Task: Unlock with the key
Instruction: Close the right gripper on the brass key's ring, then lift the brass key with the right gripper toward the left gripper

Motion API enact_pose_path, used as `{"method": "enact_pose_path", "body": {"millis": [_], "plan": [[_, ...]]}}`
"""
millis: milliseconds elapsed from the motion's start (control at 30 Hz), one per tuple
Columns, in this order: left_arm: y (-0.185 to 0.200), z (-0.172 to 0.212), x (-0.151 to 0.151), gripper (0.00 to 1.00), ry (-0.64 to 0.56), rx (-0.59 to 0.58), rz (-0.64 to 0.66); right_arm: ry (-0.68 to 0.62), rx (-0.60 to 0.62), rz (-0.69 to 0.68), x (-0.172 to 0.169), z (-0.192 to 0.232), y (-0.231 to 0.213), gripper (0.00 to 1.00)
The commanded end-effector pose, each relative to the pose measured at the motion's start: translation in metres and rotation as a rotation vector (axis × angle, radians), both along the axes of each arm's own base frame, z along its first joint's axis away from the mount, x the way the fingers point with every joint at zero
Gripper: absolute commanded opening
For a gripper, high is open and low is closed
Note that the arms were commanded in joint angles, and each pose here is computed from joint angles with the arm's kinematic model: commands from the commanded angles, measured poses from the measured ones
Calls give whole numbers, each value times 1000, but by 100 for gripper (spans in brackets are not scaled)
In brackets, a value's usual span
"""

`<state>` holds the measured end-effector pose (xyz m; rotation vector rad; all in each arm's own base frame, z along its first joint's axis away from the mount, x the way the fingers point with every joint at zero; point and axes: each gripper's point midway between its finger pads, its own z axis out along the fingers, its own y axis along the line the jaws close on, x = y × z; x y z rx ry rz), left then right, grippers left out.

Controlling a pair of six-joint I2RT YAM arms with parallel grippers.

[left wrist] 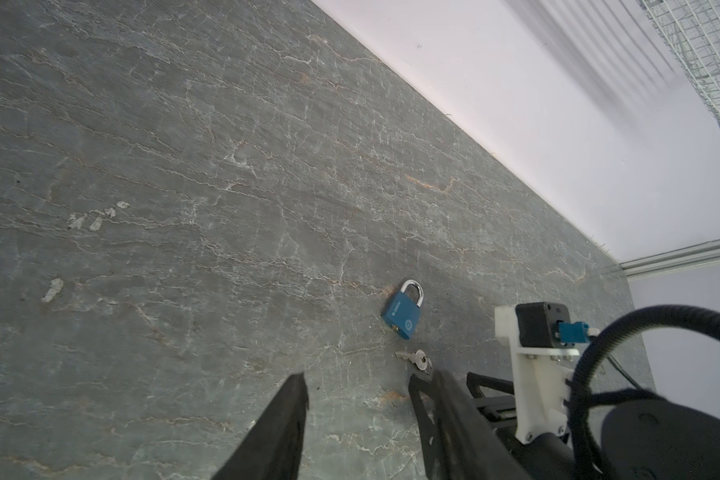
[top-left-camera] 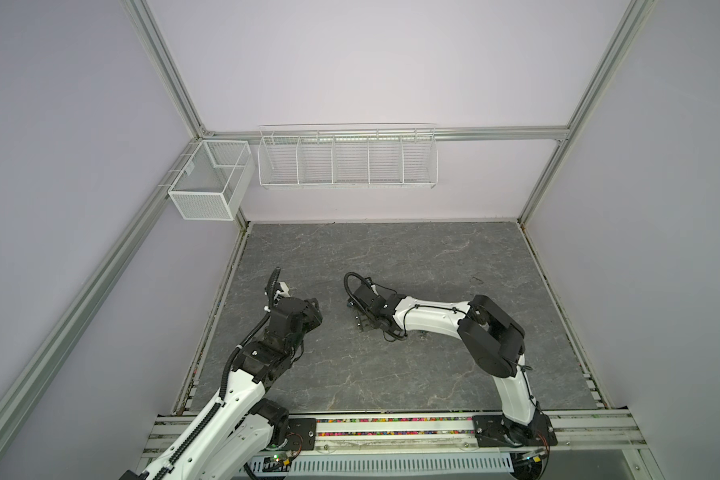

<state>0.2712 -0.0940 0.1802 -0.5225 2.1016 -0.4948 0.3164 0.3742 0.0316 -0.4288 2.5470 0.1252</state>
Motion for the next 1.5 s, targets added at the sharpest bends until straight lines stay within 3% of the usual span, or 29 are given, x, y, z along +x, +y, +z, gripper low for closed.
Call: {"method": "enact_pose_path", "body": {"millis": [0,333,567,800,1167,1467], "plan": [[3,-2,-2,49,6,-6,12,5,21,35,5,2,10,74],[-4,-3,1,49,13,-21,-12,14,28,72,13,1,11,50],[-10,-7,5,49,30,-26,-26,25,43,102,16,-3,16,46],[-11,-9,7,49,34,-27,-27,49,45,105,20,-10,15,35],[-14,-13,10,49,47,-25,-32,70,57,119,19,-14,13,25],[-15,-17,11,49,55,-35,-30,35,31,127,23,-11,1,18]]}}
